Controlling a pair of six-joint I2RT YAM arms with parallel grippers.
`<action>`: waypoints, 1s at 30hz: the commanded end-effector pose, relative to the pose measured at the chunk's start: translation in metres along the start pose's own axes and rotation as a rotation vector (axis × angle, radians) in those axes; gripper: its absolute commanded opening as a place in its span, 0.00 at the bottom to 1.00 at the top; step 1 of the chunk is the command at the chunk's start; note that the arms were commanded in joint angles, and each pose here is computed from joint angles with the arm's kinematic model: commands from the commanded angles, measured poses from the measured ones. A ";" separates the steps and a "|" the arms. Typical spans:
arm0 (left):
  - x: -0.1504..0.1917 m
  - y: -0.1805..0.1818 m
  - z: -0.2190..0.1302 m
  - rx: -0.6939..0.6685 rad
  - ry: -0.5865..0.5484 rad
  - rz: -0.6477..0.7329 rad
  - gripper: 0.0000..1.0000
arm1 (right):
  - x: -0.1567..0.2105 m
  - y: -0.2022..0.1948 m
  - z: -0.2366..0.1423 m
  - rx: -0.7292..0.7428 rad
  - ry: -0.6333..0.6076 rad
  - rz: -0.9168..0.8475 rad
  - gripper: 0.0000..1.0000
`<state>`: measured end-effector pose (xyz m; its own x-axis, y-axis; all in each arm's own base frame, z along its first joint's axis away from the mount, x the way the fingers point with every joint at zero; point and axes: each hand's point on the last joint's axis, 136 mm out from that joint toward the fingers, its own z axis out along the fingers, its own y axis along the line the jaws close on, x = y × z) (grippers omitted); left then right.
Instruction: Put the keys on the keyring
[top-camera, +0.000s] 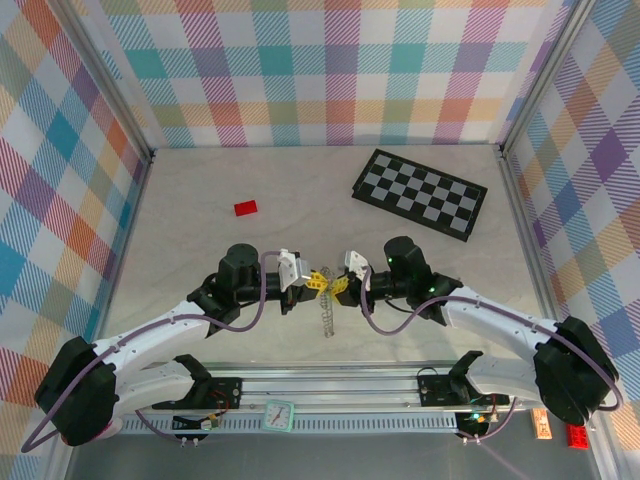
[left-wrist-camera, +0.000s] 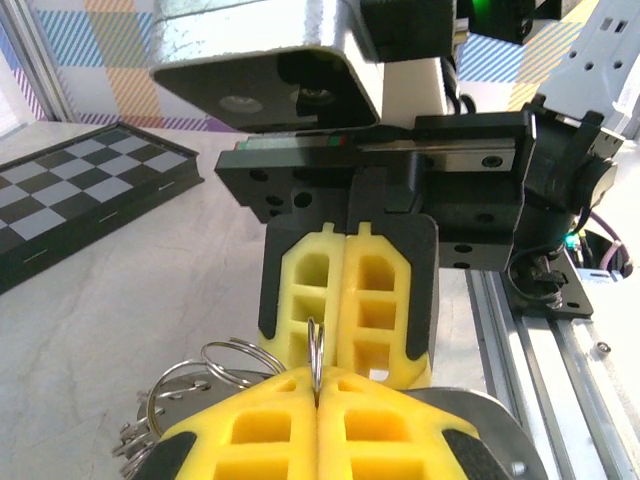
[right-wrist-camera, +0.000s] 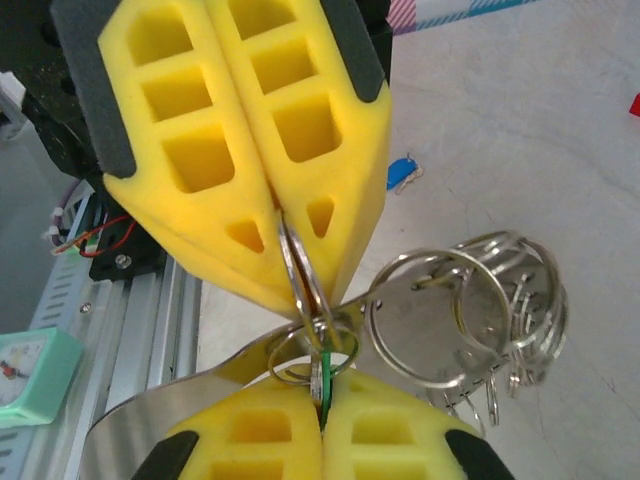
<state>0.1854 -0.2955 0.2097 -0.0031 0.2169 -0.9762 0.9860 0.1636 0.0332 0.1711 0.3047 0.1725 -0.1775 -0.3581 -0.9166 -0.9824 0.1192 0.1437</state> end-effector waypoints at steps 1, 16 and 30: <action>-0.011 0.000 -0.001 -0.009 -0.015 0.055 0.00 | -0.007 0.006 -0.006 -0.007 0.024 -0.027 0.00; -0.002 -0.001 -0.001 0.003 0.040 0.053 0.00 | -0.024 -0.007 -0.025 0.130 0.068 -0.113 0.00; 0.008 0.007 0.003 -0.025 0.086 0.040 0.30 | -0.041 -0.002 -0.037 0.141 0.062 -0.177 0.00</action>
<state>0.1917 -0.2925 0.1958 0.0001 0.3060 -0.9520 0.9816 0.1816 0.0584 0.1779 0.2848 0.2034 -0.0651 -0.4583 -0.8864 -0.9821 0.1868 -0.0245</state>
